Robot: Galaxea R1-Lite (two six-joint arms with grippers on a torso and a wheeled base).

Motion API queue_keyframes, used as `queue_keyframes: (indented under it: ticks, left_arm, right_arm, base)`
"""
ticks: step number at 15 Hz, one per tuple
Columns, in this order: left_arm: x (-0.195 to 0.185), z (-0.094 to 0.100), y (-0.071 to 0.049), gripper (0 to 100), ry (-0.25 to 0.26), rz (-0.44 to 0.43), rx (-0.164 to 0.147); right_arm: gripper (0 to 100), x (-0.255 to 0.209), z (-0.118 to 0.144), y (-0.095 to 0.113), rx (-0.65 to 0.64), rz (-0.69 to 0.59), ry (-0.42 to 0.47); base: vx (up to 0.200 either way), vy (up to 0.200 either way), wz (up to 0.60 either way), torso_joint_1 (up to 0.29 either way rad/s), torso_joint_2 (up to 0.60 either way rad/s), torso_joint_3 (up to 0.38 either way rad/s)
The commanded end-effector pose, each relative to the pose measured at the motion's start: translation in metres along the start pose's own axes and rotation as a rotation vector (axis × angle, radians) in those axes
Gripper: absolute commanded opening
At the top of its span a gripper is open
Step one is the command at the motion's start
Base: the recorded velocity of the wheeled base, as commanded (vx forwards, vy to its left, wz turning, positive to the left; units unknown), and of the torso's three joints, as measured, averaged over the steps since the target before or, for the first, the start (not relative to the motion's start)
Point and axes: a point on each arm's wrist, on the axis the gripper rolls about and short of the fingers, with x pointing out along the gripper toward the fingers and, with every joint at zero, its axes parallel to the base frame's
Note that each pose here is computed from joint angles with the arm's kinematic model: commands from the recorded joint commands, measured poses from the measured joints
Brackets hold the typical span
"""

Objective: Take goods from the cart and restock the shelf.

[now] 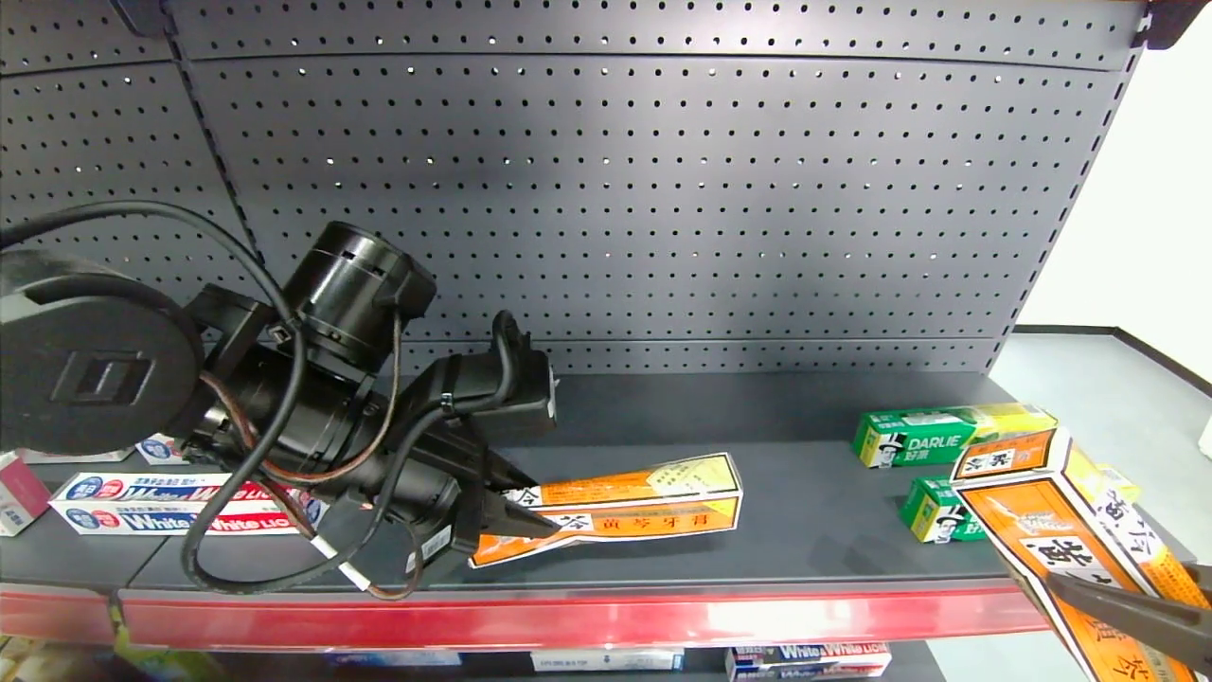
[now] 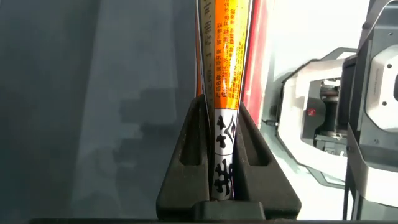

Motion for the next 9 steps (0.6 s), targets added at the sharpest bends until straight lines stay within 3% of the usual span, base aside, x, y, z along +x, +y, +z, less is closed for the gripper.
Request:
queue_keyframes:
  ticks: [1, 4, 9]
  left_arm:
    - [0.012, -0.002, 0.007, 0, 0.015, -0.017, -0.01]
    - [0.026, 0.0, 0.023, 0, 0.018, -0.017, -0.014]
    - [0.038, -0.005, 0.028, 0, 0.039, -0.04, 0.002]
  right_arm:
    - [0, 0.002, 0.0, 0.0, 0.001, 0.007, 0.005]
    - [0, 0.002, 0.001, 0.001, -0.003, 0.016, 0.001]
    - [0, 0.002, 0.0, 0.002, -0.005, 0.029, 0.003]
  base:
    - [0.0, 0.0, 0.0, 0.0, 0.0, 0.0]
    - [0.0, 0.0, 0.0, 0.0, 0.0, 0.0]
    - [0.0, 0.0, 0.0, 0.0, 0.0, 0.0]
